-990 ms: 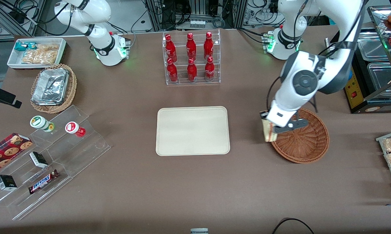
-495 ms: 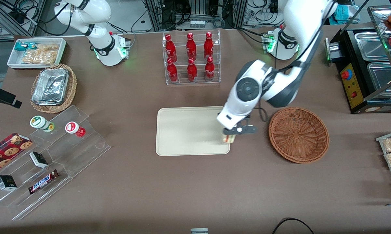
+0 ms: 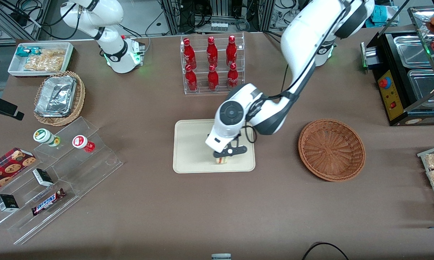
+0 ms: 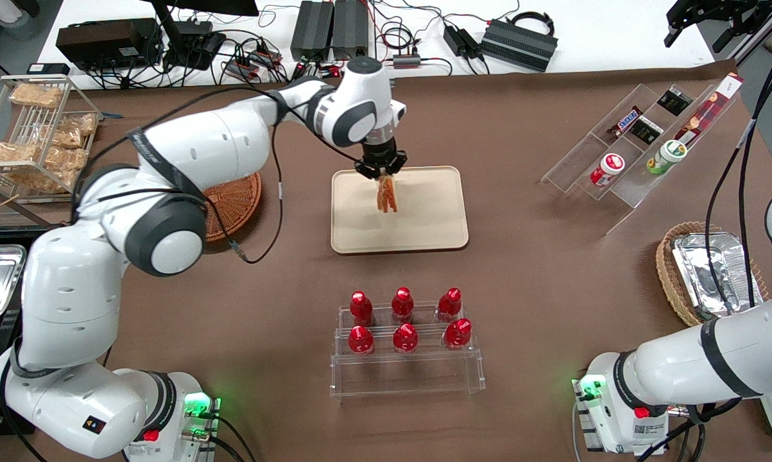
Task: Place sandwich from basket to tray
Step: 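Lower the sandwich onto the tray and open the left gripper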
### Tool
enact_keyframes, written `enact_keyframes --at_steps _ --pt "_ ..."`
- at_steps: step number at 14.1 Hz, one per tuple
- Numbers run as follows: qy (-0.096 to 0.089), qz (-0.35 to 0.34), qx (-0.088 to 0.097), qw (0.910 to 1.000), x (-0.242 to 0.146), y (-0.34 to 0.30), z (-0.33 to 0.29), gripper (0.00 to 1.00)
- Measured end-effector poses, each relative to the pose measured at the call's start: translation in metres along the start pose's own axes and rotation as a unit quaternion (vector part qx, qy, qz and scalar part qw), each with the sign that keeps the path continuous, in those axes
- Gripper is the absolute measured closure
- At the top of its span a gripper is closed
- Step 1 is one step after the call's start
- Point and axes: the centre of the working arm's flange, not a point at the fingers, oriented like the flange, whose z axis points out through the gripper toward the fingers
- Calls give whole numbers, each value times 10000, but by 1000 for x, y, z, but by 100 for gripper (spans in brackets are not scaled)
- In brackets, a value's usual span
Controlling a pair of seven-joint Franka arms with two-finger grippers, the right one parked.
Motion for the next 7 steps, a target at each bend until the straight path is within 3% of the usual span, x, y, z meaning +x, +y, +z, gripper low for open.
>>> enact_keyframes --at_steps 3,7 --pt "167 -57 78 9998 -11 21 36 85" --pt "173 88 123 9997 -14 25 43 85"
